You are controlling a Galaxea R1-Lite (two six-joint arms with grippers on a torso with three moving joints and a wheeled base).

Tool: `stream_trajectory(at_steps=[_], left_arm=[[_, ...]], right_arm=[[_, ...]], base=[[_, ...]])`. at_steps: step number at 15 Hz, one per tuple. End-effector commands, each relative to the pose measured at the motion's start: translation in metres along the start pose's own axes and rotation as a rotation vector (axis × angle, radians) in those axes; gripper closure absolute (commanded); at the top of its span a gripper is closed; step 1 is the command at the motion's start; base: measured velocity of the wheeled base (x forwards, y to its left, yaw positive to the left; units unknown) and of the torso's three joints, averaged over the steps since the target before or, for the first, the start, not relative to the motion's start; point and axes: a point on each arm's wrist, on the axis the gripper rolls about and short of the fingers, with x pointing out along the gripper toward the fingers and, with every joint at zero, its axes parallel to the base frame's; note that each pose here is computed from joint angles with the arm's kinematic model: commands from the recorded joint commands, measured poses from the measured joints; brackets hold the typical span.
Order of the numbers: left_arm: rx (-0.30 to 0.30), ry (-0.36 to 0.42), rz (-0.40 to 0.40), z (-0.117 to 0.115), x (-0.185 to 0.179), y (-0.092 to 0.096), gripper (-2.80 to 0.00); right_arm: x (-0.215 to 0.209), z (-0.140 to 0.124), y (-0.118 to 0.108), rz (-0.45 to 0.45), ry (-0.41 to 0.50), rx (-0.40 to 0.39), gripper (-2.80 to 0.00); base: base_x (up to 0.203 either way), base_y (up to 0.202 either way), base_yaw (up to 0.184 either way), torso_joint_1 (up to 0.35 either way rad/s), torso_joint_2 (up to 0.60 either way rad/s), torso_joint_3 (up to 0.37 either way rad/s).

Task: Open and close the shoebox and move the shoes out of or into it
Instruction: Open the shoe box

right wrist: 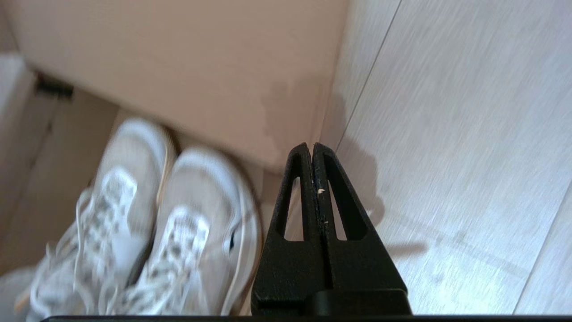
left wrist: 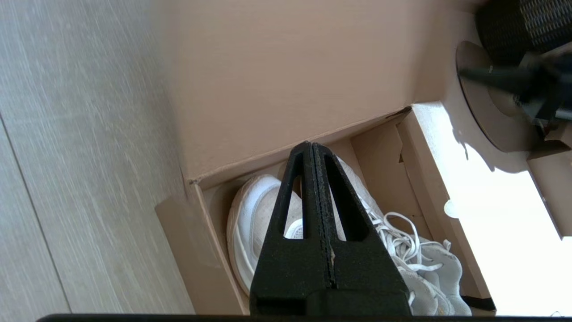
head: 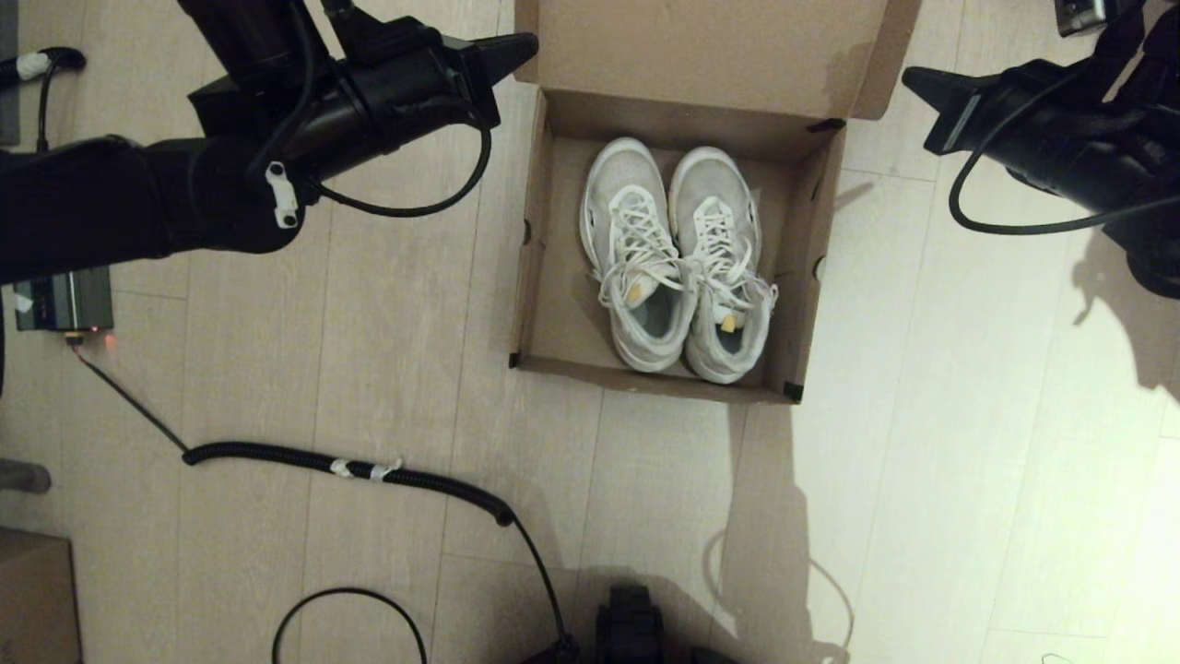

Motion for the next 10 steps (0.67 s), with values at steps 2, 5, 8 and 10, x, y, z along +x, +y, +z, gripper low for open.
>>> stream_trajectory(at_steps=[2,5,8,10], left_arm=[[0.007,-0.004,0.012,0.002,-0.001,0.0,0.0],[-0.011,0.048,0.101,-0.021,0.003,0.006,0.0],[-0.047,0.135,0.169,-0.05,0.002,0.007,0.0],[-0.064,0.177,0.179,-0.063,-0.003,0.008,0.0]], right_arm=[[0.004,0.01,-0.001,0.004,-0.038,-0.01,0.0],[0.002,-0.004,0.0,0.003,0.009,0.007,0.0],[-0.005,-0.034,0.007,0.015,0.106,0.043,0.0],[-0.009,-0.042,0.01,0.021,0.14,0.056,0.0]], base=[[0.0,0.0,0.0,0.0,0.0,0.0],[0.0,0.0,0.0,0.0,0.0,0.0],[0.0,0.0,0.0,0.0,0.0,0.0],[0.0,0.0,0.0,0.0,0.0,0.0]])
